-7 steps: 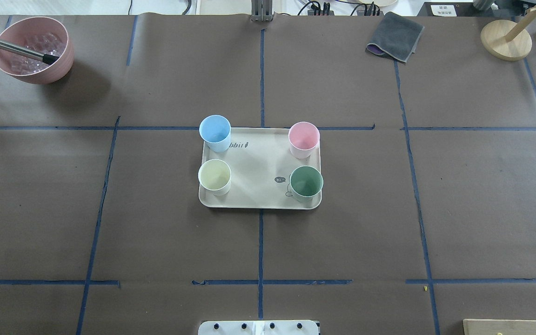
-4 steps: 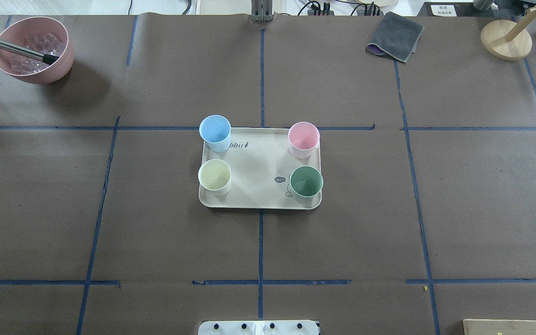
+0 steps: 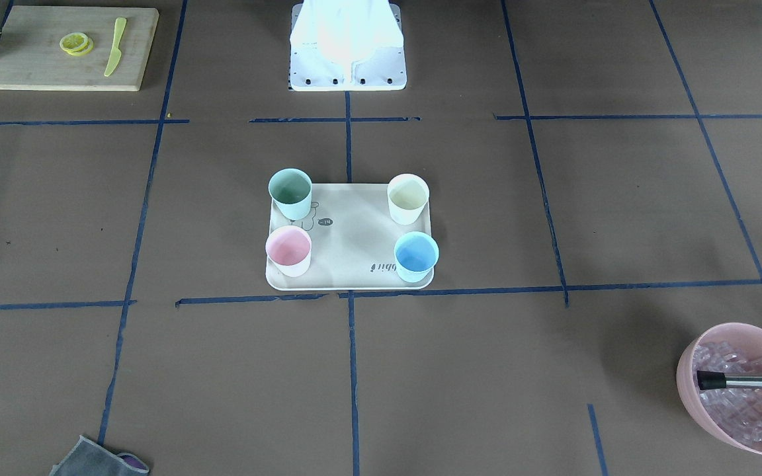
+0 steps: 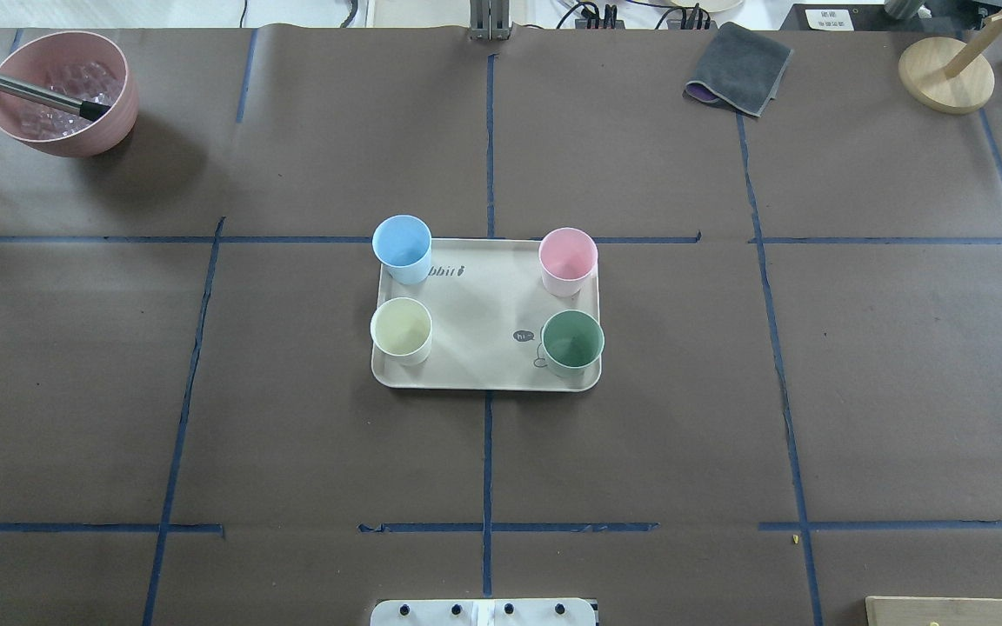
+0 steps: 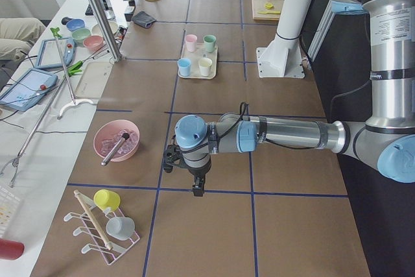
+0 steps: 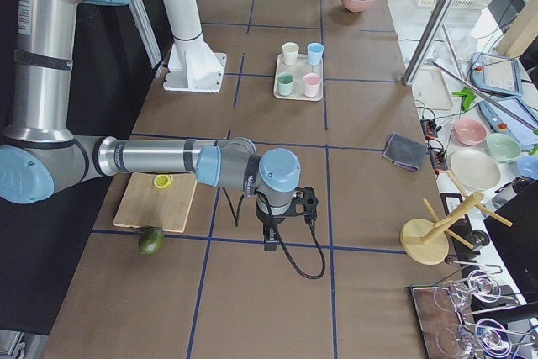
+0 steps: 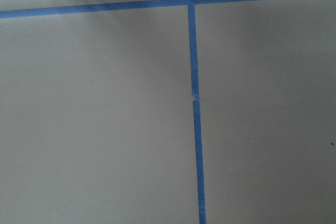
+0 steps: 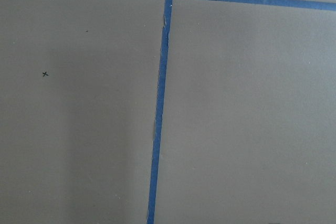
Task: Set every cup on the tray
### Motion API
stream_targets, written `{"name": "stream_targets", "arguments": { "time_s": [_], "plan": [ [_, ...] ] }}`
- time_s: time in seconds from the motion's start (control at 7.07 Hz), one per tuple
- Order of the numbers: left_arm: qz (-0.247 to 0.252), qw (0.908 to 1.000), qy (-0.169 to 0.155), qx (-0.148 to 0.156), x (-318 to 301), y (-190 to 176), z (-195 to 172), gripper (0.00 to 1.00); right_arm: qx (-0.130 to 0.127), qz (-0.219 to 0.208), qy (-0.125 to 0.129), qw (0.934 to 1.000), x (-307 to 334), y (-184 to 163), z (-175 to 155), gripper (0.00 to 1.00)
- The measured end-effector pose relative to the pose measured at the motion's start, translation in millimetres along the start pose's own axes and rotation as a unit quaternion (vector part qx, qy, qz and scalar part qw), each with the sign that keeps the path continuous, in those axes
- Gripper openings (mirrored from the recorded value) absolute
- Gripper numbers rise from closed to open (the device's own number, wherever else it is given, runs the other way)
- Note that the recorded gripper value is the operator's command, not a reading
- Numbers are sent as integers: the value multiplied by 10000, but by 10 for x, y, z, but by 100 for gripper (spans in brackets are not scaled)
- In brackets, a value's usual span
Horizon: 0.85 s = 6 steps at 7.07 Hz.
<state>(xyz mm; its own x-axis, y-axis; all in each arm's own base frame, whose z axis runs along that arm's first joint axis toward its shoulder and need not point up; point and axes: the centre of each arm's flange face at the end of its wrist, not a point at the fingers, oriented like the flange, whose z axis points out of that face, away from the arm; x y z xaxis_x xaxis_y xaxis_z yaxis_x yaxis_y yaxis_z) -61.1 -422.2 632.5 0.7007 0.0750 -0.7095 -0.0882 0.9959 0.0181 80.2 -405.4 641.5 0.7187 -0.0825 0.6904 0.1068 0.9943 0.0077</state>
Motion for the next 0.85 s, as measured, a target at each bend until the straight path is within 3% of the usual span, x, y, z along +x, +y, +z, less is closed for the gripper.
{"name": "stream_targets", "arguments": {
  "time_s": [0.85],
  "plan": [
    [111, 9999, 0, 18, 69, -13, -21, 100, 103, -81, 1, 9999, 1, -22, 32, 100]
  ]
}}
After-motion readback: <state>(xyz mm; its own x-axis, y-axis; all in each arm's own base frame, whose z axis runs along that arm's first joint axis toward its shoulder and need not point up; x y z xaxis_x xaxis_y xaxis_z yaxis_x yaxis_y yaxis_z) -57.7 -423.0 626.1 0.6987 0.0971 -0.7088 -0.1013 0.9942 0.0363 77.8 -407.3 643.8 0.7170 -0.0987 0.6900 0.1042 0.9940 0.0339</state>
